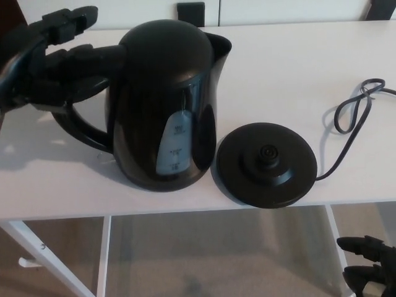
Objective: The robot walk towards a table in front and uses its left hand to pick up the pot from the base and places it on the table
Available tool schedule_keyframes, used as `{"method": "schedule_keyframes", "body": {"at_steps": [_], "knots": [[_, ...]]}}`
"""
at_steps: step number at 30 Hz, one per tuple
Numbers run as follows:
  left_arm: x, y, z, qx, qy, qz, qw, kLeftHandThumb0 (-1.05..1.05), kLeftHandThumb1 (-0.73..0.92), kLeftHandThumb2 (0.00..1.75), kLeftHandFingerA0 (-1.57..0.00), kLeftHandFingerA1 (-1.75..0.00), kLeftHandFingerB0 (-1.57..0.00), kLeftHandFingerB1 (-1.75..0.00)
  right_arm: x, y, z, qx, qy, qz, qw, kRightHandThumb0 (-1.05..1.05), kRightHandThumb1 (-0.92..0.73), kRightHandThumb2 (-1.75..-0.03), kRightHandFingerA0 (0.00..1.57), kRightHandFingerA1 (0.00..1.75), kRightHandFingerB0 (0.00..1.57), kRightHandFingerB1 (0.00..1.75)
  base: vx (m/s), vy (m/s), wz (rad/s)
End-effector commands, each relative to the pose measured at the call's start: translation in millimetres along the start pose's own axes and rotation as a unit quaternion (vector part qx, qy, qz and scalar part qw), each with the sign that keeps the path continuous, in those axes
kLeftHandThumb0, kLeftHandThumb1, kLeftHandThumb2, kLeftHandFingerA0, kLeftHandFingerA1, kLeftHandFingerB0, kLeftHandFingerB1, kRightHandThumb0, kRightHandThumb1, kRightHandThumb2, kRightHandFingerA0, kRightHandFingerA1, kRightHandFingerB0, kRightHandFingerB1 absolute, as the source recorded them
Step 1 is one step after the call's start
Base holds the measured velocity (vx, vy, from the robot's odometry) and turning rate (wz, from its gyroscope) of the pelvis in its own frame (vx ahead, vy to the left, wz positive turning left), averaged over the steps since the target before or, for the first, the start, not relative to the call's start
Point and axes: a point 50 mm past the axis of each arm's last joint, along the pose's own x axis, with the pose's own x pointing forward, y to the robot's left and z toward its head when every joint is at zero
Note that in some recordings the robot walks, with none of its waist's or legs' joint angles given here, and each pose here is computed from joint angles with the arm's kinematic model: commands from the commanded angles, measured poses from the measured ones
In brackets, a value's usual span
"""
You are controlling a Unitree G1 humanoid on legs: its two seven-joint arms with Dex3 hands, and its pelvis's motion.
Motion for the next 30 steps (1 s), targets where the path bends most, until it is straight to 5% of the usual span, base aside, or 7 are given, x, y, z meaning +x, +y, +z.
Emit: {"method": "schedule_keyframes", "body": {"at_steps": [1, 7, 8, 9, 16, 24, 30], "knots": [[-12.8, 13.6, 7.2, 0.072, 0.053, -0.084, 0.992, -0.57, 0.46, 0.54, 0.0, 0.0, 0.0, 0.0, 4.7, -9.4, 8.7, -0.02, -0.005, -0.004, 1.0, -0.06, -0.73, -0.6, 0.47, 0.47, 0.45, 0.46, 0.0, 0.0, 0.0], [-18.9, 19.5, 3.8, 0.158, 0.091, -0.102, 0.978, -0.72, 0.42, 0.8, 0.0, -0.06, 0.0, 0.0, 4.9, -7.9, 6.8, -0.02, 0.001, -0.003, 1.0, -0.06, -0.72, -0.61, 0.49, 0.49, 0.45, 0.46, 0.0, 0.0, 0.0], [-20.1, 20.4, 4.2, 0.158, 0.093, -0.104, 0.978, -0.72, 0.42, 0.8, 0.0, -0.06, 0.0, 0.0, 5.3, -8.2, 7.6, -0.02, -0.001, -0.003, 1.0, -0.06, -0.72, -0.61, 0.49, 0.49, 0.45, 0.46, 0.0, 0.0, 0.0], [-21.2, 20.8, 3.1, 0.162, 0.09, -0.107, 0.977, -0.75, 0.47, 0.55, 0.0, 0.0, 0.0, 0.0, 4.8, -7.9, 6.4, -0.02, -0.001, -0.003, 1.0, -0.06, -0.72, -0.6, 0.49, 0.49, 0.46, 0.46, 0.0, 0.0, 0.0], [-31.3, 20.9, 14.3, 0.091, 0.013, -0.111, 0.99, -0.78, 0.49, 0.56, 0.0, 0.0, 0.0, 0.0, 0.8, -4.2, -3.4, -0.02, 0.014, 0.003, 1.0, -0.06, -0.72, -0.61, 0.49, 0.49, 0.45, 0.45, 0.0, 0.0, 0.0], [-61.3, 45.7, 44.4, 0.093, -0.081, -0.014, 0.992, -0.93, 0.51, 0.59, 0.0, 0.0, 0.0, 0.0, -1.3, -1.1, -9.0, -0.025, 0.021, 0.002, 0.999, -0.05, -0.71, -0.59, 0.51, 0.5, 0.47, 0.46, 0.0, 0.0, 0.0], [-110.3, 78.1, 6.0, 0.033, -0.079, 0.061, 0.995, -0.79, 0.51, 0.56, 0.0, 0.0, 0.0, 0.0, -7.0, 2.2, -20.6, -0.026, 0.037, 0.019, 0.999, -0.04, -0.71, -0.59, 0.49, 0.49, 0.47, 0.47, 0.0, 0.0, 0.0]]}}
